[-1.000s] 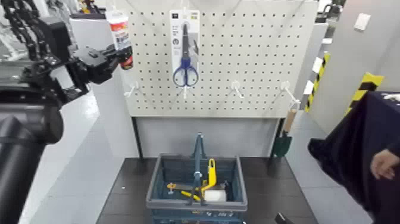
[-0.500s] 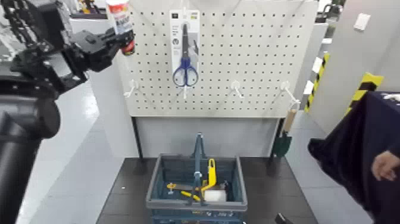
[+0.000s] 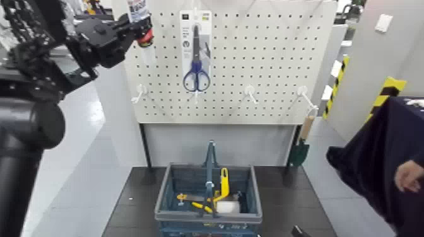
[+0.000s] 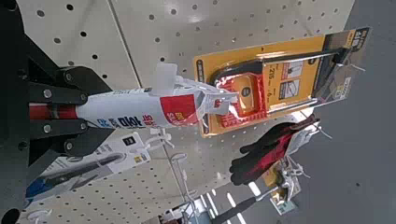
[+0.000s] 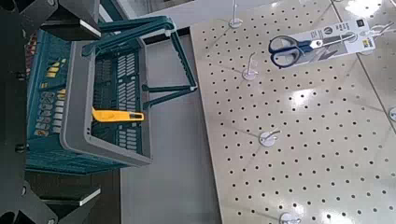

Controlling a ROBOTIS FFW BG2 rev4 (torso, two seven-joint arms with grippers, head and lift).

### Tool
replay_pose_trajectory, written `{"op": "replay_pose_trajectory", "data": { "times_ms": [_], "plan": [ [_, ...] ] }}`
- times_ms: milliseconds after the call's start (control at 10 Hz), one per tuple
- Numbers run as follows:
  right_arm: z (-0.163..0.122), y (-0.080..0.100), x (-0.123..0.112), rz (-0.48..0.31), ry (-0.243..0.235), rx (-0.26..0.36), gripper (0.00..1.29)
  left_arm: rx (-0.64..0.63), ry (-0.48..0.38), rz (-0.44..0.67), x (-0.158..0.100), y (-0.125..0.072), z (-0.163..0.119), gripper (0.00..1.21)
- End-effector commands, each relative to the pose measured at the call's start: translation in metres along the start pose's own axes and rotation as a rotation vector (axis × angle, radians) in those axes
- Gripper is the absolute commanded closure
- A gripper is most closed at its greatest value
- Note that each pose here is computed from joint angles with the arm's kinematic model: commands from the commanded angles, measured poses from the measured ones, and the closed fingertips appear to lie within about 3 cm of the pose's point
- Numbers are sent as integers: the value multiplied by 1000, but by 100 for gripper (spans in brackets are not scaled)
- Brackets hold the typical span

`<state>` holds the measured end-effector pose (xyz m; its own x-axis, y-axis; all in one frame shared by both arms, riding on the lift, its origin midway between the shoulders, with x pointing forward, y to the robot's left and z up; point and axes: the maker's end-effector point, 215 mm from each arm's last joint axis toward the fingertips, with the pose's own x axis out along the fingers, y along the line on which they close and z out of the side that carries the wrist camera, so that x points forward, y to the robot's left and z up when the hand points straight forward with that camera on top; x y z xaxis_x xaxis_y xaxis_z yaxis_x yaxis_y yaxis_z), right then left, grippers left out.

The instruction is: Put the red glue tube into the crate.

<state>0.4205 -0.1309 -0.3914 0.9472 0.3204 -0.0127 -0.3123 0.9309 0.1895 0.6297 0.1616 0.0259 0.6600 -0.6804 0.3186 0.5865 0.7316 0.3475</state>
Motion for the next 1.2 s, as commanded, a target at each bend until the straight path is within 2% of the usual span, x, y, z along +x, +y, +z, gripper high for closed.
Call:
{"op": "replay_pose_trajectory", "data": {
  "times_ms": [100,300,500,1000,1200],
  "plan": [
    [0,0,0,-2,1,-2,14,-65,-18,-37,1,-40,-7,119],
    [0,0,-1,-2,2,-5,14,-156,-1,-44,-5,-69,-29,119],
    [1,1,0,0,1,-5,14,-259,29,-51,-13,-98,-64,119],
    [-1,-5,-3,-14,4,-1,14,-531,227,-5,-72,-169,-187,119],
    [-1,-7,-3,-16,3,1,14,-586,305,-1,-94,-186,-228,119]
  ]
}}
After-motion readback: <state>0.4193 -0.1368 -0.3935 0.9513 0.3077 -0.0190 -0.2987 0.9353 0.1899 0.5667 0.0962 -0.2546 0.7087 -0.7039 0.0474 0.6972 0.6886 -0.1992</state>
